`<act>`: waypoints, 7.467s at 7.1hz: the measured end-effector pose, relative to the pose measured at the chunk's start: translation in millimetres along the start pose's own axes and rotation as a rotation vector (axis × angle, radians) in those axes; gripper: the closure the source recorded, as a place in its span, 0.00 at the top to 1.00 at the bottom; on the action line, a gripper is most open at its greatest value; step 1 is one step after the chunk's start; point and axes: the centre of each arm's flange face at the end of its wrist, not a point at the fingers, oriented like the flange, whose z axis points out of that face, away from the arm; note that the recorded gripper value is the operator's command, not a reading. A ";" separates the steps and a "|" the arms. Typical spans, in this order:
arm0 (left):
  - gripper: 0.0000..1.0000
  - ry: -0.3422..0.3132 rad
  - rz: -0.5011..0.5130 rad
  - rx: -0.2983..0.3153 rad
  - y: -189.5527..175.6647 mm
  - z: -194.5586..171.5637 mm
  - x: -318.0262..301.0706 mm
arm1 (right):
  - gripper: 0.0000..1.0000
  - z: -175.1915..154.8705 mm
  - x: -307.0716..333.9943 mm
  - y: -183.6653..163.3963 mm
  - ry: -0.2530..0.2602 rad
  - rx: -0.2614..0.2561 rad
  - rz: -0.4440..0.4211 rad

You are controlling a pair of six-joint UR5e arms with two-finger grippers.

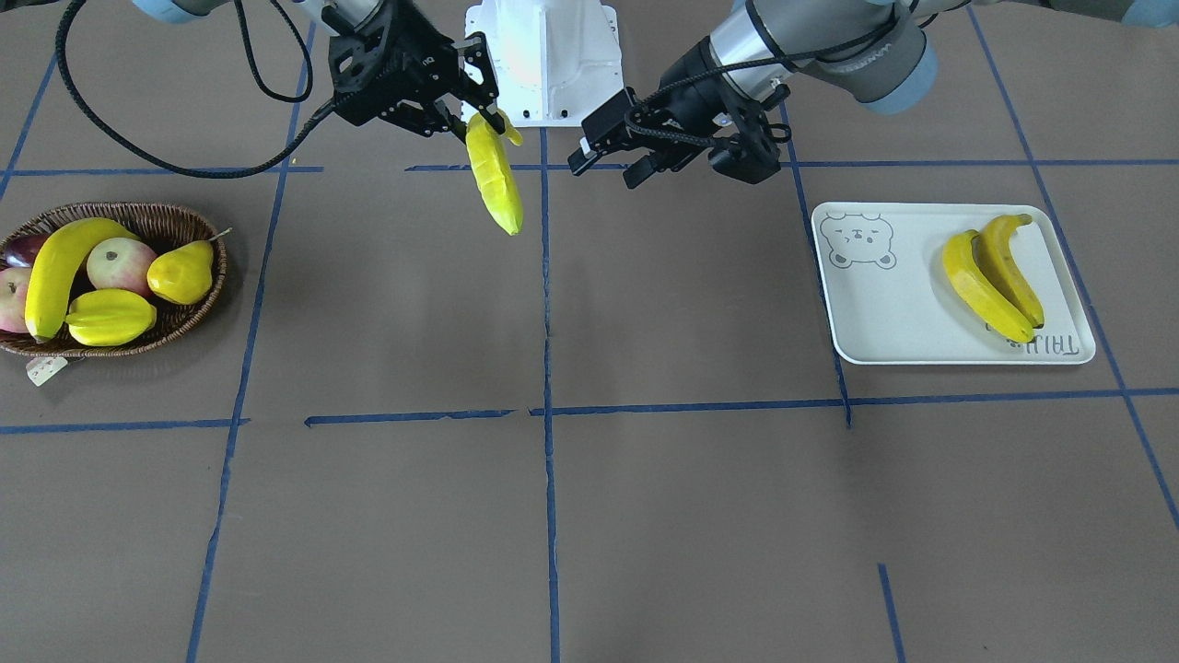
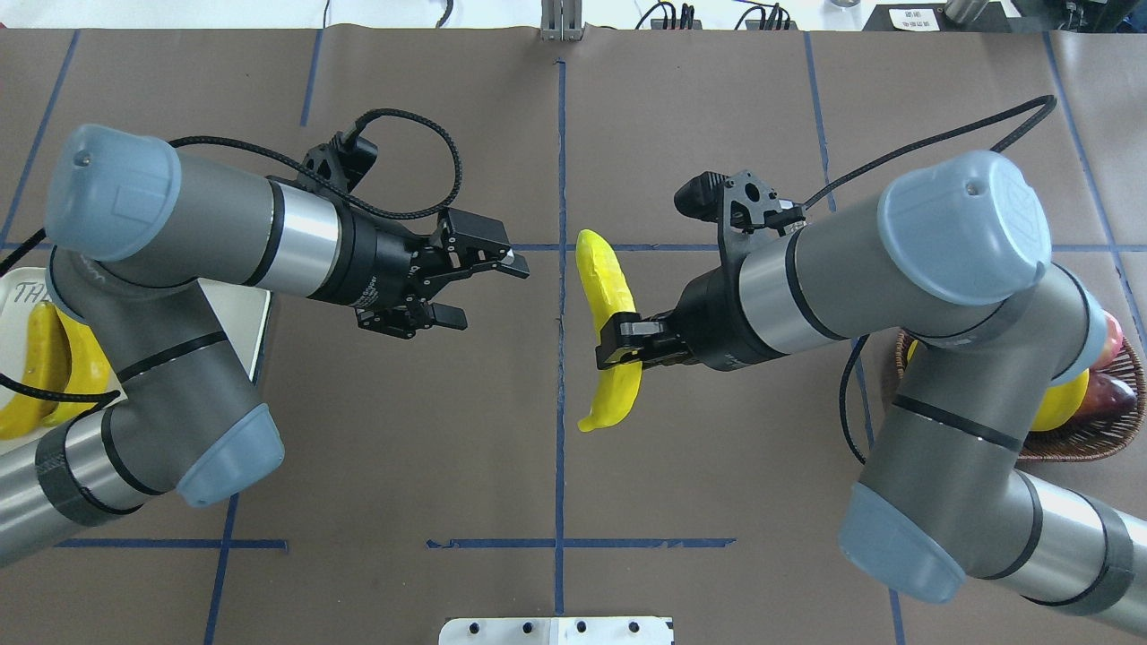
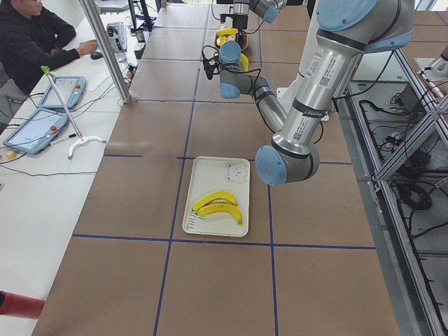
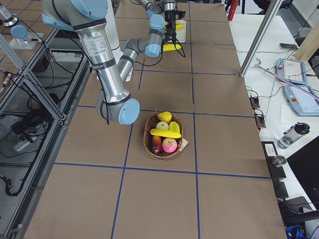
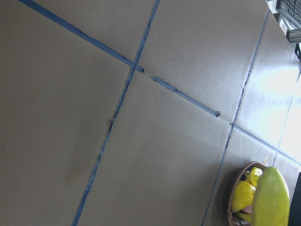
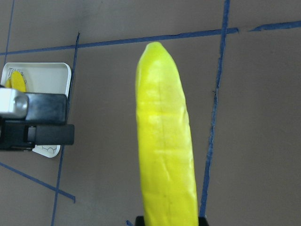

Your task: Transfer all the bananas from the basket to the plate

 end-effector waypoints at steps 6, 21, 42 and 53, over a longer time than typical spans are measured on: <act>0.41 0.067 0.005 0.006 39.6 36.0 20.2 | 0.00 15.3 -34.0 6.3 -0.034 0.013 -0.010; 0.00 -0.361 -0.038 0.184 -89.0 -46.7 -119.1 | 1.00 -31.6 1.8 22.2 -0.031 0.040 0.056; 1.00 -0.514 -0.022 0.244 -97.5 -100.8 -152.9 | 1.00 -155.5 424.0 66.1 0.388 0.127 0.275; 1.00 -0.508 -0.032 0.247 -95.7 -98.7 -149.1 | 0.01 -132.8 480.1 51.8 0.457 0.114 0.319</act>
